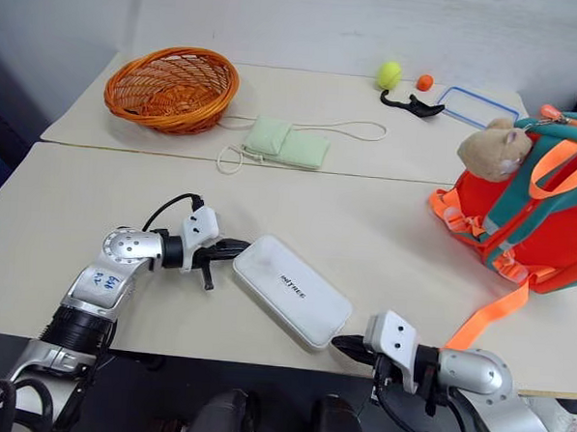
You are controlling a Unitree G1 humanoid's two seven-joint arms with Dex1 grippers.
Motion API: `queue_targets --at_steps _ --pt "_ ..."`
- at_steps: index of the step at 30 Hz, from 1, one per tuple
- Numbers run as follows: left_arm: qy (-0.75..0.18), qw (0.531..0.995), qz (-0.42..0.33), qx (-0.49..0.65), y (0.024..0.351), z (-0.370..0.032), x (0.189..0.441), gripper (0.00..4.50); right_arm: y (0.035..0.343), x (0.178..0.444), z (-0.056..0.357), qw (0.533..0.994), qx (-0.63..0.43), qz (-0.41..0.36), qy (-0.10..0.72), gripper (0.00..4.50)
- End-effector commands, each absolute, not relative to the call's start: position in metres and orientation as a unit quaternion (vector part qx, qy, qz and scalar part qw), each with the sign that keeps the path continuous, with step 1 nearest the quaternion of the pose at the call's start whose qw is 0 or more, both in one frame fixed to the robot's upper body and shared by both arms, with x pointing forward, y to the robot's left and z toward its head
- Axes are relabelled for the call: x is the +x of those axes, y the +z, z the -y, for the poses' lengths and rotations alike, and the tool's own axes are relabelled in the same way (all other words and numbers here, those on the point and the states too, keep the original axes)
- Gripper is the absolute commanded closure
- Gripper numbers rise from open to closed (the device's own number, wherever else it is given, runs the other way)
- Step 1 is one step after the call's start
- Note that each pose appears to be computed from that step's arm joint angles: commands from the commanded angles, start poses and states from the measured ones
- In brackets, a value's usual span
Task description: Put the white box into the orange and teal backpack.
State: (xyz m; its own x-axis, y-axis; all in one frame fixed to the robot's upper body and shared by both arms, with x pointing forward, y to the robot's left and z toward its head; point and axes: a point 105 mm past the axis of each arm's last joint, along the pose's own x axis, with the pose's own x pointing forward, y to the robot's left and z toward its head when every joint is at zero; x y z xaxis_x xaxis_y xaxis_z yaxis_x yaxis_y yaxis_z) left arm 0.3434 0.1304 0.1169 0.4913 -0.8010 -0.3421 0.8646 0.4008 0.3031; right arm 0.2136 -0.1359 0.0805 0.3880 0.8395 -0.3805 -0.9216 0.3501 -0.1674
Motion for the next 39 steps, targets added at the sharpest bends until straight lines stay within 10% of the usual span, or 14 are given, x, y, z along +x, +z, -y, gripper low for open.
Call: queue_targets --at_steps 1,20,35,39 --pt "-0.53 0.818 -0.048 0.218 0.126 -0.12 0.329 4.45 0.091 0.225 0.136 0.813 -0.199 -0.088 0.539 4.5" --pt "-0.478 0.855 -0.139 0.147 0.118 -0.161 0.271 4.45 0.109 0.277 0.177 0.794 -0.268 -0.12 0.532 4.5" --pt "-0.382 0.772 -0.408 -0.301 0.12 -0.202 0.277 0.1 0.119 0.283 0.187 0.783 -0.284 -0.096 0.544 4.5" --pt "-0.367 0.76 -0.452 -0.289 0.108 -0.191 0.288 0.04 0.116 0.283 0.18 0.763 -0.3 -0.096 0.565 4.5"
